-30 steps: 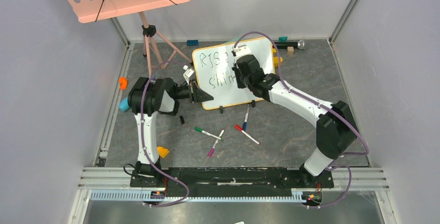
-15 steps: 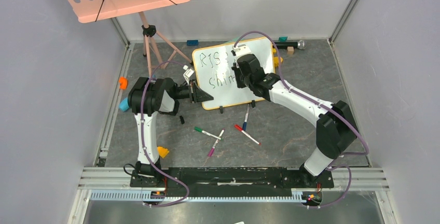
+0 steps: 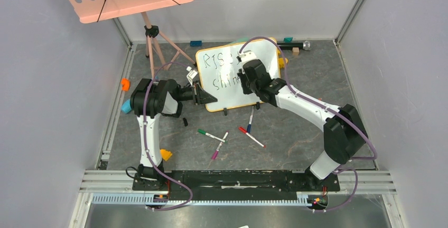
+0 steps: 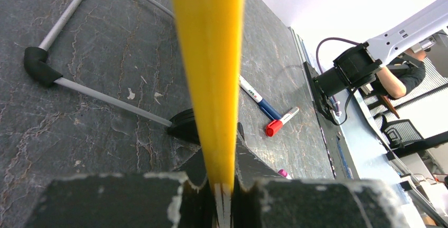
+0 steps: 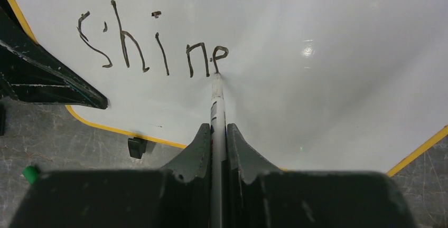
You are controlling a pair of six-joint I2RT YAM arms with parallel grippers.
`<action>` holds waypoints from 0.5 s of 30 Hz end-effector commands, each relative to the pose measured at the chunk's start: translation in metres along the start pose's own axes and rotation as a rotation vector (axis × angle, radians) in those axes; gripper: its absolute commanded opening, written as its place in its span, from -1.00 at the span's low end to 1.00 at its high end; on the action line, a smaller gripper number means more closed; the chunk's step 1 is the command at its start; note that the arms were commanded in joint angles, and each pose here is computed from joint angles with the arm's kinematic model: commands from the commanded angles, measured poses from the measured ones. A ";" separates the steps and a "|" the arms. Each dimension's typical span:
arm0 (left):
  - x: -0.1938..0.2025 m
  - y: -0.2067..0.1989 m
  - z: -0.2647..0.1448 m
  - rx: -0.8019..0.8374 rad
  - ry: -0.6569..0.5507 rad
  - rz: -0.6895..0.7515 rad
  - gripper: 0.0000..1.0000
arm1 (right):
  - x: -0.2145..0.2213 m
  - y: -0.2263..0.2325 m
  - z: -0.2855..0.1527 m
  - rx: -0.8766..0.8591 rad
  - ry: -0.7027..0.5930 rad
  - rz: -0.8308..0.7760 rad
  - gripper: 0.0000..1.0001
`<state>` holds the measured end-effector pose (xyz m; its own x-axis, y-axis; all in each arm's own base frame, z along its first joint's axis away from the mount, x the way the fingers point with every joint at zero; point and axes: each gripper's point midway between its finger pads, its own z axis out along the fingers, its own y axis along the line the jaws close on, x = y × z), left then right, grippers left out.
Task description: Write a sentence on the whiteboard
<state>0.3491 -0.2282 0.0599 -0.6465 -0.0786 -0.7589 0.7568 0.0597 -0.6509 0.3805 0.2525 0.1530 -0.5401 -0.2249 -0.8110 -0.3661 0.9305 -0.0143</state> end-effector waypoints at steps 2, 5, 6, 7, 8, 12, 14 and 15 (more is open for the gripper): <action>0.027 -0.011 0.000 0.087 0.081 0.062 -0.96 | -0.006 -0.017 -0.007 0.076 -0.024 0.008 -1.00; 0.027 -0.011 0.000 0.085 0.080 0.062 -0.96 | -0.011 -0.021 -0.010 0.096 -0.036 0.013 -1.00; 0.027 -0.011 0.000 0.086 0.080 0.063 -0.96 | -0.014 -0.021 -0.011 0.096 -0.042 0.014 -1.00; 0.027 -0.011 0.000 0.085 0.080 0.062 -0.96 | -0.016 -0.021 -0.012 0.093 -0.046 0.017 -1.00; 0.027 -0.011 0.000 0.085 0.079 0.062 -0.96 | -0.018 -0.020 -0.013 0.085 -0.052 0.018 -1.00; 0.027 -0.011 0.000 0.085 0.079 0.064 -0.96 | -0.028 -0.016 -0.022 0.050 -0.090 0.028 -1.00; 0.027 -0.011 0.000 0.085 0.080 0.063 -0.96 | -0.034 -0.015 -0.029 0.040 -0.113 0.034 -1.00; 0.027 -0.011 0.000 0.085 0.079 0.064 -0.96 | -0.037 -0.015 -0.032 0.038 -0.123 0.035 -1.00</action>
<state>0.3490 -0.2282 0.0599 -0.6459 -0.0784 -0.7594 0.7573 0.0594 -0.6503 0.3794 0.2420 0.1603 -0.5361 -0.2184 -0.8154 -0.3338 0.9421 -0.0329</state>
